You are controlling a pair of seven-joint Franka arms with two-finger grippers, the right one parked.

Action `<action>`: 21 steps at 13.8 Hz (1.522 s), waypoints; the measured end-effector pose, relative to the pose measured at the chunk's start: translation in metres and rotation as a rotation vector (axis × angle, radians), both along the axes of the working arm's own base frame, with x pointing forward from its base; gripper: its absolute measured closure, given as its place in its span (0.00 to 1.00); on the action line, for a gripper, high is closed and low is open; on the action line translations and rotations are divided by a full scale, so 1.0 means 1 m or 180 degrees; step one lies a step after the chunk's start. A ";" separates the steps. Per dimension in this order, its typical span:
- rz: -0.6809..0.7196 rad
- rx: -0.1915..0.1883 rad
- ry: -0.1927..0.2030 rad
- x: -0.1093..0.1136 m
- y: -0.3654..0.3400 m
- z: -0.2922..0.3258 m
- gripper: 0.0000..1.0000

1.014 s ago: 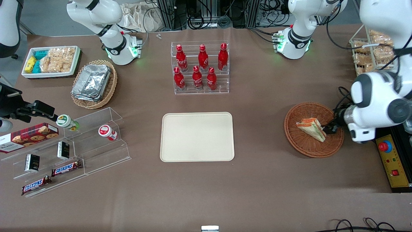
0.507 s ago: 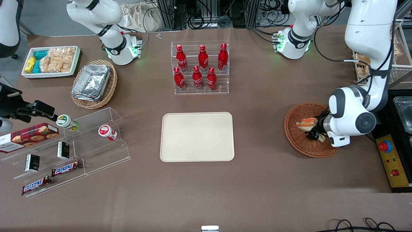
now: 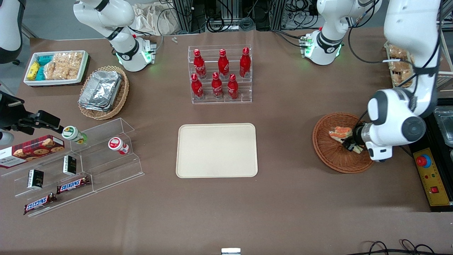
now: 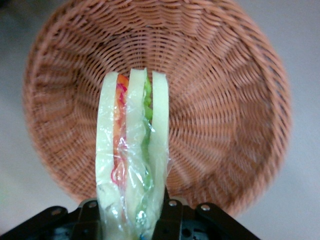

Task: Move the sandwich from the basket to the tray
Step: 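Lift the sandwich out of the basket and carry it over the cream tray, then lower the sandwich onto the cream tray and open the left gripper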

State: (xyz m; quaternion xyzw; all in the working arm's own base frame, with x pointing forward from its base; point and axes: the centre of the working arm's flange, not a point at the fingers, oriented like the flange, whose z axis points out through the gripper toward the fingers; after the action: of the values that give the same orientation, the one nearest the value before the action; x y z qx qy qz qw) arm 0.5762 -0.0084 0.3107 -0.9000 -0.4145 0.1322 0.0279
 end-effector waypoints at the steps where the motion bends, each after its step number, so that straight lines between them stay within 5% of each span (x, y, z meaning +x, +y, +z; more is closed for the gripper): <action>1: -0.0191 -0.0078 0.0042 0.000 -0.003 0.040 0.66; 4: -0.0884 -0.0273 -0.0015 -0.005 -0.051 0.147 0.80; 7: -0.1628 -0.0400 -0.0102 -0.022 -0.170 0.160 0.80; 10: -0.2393 -0.0348 -0.0119 -0.053 -0.291 0.120 0.80; 13: -0.2728 -0.0377 -0.0336 -0.073 -0.372 0.073 0.80; 17: -0.2742 -0.0582 -0.0571 -0.060 -0.404 -0.007 0.84; 21: -0.2751 -0.0490 -0.0717 -0.057 -0.423 -0.088 0.83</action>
State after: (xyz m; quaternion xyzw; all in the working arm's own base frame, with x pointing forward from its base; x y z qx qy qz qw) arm 0.5195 -0.4316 0.2227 -0.9986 0.0099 0.0401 -0.0318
